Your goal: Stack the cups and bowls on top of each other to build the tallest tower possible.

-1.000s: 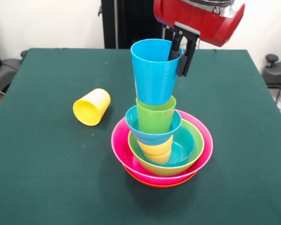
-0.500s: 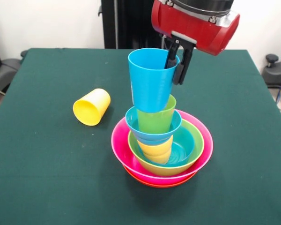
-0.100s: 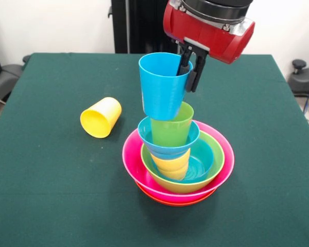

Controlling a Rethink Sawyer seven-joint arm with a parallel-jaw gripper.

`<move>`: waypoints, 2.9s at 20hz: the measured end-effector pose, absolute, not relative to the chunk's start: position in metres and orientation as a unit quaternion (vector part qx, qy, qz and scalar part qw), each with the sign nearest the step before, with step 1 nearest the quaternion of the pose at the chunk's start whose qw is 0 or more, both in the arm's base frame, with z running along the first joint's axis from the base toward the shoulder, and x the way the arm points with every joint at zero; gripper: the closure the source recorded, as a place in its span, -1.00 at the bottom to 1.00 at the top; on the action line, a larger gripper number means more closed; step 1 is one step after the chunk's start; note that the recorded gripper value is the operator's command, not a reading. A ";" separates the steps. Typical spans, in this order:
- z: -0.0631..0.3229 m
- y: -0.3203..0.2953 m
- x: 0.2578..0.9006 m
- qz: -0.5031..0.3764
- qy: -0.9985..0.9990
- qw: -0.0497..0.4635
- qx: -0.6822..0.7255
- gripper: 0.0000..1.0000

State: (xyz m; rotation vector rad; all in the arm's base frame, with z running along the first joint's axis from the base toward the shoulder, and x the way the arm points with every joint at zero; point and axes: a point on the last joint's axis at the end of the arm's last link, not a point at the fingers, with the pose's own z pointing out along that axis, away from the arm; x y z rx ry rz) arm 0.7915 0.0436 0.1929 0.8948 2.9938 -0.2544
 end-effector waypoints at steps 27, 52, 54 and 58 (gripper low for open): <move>0.192 0.076 0.776 -0.077 0.955 -0.009 0.287 1.00; 0.196 0.058 0.774 -0.094 0.950 0.001 0.296 1.00; 0.196 0.058 0.774 -0.094 0.950 0.001 0.296 1.00; 0.197 0.059 0.775 -0.094 0.951 0.003 0.296 1.00</move>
